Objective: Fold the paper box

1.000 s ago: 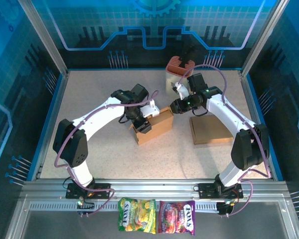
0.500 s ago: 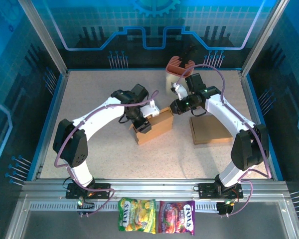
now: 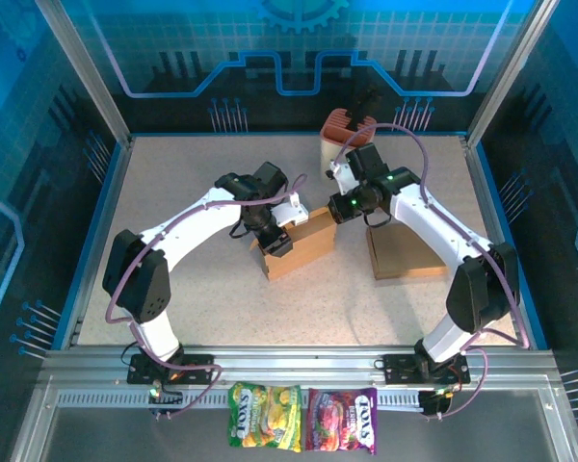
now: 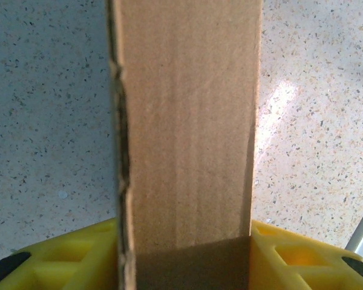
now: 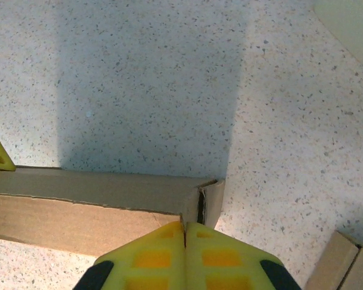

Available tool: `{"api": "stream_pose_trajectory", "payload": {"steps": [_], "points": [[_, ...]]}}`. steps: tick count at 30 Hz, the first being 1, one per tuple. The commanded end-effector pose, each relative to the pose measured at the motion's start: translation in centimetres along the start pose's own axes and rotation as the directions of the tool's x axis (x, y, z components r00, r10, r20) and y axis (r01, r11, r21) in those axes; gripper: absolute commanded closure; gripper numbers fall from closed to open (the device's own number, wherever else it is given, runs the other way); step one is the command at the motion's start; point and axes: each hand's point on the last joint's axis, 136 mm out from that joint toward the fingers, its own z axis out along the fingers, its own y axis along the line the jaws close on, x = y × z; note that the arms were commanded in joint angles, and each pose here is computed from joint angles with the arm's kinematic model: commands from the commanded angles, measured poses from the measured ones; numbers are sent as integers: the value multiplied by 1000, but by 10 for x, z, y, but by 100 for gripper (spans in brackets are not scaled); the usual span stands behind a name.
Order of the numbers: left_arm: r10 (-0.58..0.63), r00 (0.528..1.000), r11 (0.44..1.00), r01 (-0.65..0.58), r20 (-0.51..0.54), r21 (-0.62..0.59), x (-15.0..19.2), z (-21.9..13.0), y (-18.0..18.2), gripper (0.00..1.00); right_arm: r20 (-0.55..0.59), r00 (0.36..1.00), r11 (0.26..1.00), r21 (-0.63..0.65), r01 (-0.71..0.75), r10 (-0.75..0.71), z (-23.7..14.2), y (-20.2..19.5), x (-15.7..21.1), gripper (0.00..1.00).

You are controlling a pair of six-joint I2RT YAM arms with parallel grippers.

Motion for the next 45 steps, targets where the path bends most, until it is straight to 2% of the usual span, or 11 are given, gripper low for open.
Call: {"api": "stream_pose_trajectory", "payload": {"steps": [1,6,18,25,31,38,42,45], "points": [[-8,1000,1000,9,9,-27,-8,-3,4,52,37,998,998,28,-56,55,-18,9,-2,100],[-11,1000,999,11,11,-49,-10,-3,9,52,57,993,994,30,-108,106,-16,10,5,100],[-34,999,997,37,37,-66,-18,-5,14,50,160,982,994,44,-105,97,-7,6,25,100],[-50,995,994,58,85,-90,-21,-11,14,43,201,974,991,69,-119,103,-6,10,31,100],[-68,980,988,92,188,-120,-27,-25,14,35,222,969,986,107,-131,105,-13,9,28,100],[-130,930,971,190,342,-147,-41,-51,17,29,217,970,982,130,-137,107,-9,13,31,100],[-202,870,949,288,451,-131,-46,-75,23,30,218,971,979,149,-137,103,-9,15,29,100],[-253,824,927,355,506,-116,-36,-97,27,32,218,970,977,160,-141,104,-9,15,28,100]]}}
